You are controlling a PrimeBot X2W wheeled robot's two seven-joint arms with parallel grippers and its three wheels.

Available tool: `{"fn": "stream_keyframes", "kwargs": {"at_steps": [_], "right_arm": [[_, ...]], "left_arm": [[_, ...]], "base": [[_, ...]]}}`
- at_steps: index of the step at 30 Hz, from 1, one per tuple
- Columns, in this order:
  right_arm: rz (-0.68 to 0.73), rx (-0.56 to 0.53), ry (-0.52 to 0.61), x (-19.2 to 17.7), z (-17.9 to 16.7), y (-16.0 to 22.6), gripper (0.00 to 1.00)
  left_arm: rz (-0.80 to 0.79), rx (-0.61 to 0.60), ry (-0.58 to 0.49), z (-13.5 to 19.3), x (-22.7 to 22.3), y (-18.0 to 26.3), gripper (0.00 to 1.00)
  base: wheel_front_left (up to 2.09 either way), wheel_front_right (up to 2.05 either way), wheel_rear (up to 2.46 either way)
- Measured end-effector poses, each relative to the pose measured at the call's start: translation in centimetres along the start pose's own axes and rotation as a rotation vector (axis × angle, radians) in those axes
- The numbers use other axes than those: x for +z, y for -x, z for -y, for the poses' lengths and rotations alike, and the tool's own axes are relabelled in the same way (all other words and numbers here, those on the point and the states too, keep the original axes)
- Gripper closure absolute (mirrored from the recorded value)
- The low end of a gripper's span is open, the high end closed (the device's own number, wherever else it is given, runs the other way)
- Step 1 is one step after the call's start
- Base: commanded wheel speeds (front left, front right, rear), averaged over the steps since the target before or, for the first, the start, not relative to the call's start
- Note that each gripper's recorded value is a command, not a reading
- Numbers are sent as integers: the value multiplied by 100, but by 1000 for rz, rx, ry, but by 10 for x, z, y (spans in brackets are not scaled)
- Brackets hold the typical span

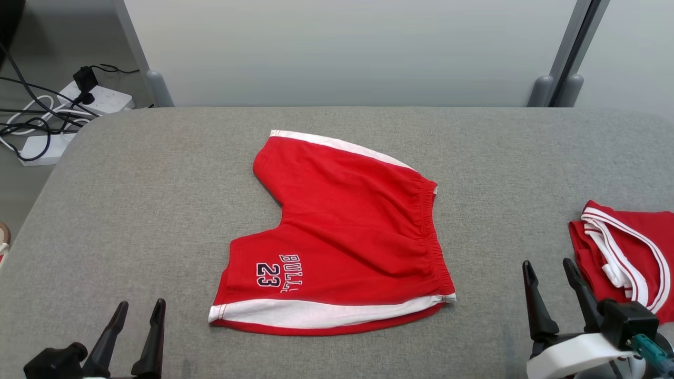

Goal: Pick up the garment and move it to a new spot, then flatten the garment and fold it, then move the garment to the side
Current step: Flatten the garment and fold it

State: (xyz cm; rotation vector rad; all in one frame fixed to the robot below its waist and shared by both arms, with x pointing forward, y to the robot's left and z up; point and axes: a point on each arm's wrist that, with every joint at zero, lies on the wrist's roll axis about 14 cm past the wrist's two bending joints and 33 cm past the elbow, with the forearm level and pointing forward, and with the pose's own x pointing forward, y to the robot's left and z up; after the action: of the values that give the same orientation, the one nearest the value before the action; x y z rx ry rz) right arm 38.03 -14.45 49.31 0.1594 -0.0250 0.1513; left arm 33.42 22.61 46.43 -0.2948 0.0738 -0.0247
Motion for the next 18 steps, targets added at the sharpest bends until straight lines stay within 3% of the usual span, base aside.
{"fn": "stream_keyframes", "kwargs": {"at_steps": [13, 18], "right_arm": [[-49, 26, 1, -16, -9, 7, 0], [-120, 84, 15, -39, -27, 10, 0]], "left_arm": [[-22, 47, -20, -8, -11, 11, 0], [-37, 42, -22, -7, -15, 10, 0]], "base": [[0, 0, 0], [0, 0, 0]]}}
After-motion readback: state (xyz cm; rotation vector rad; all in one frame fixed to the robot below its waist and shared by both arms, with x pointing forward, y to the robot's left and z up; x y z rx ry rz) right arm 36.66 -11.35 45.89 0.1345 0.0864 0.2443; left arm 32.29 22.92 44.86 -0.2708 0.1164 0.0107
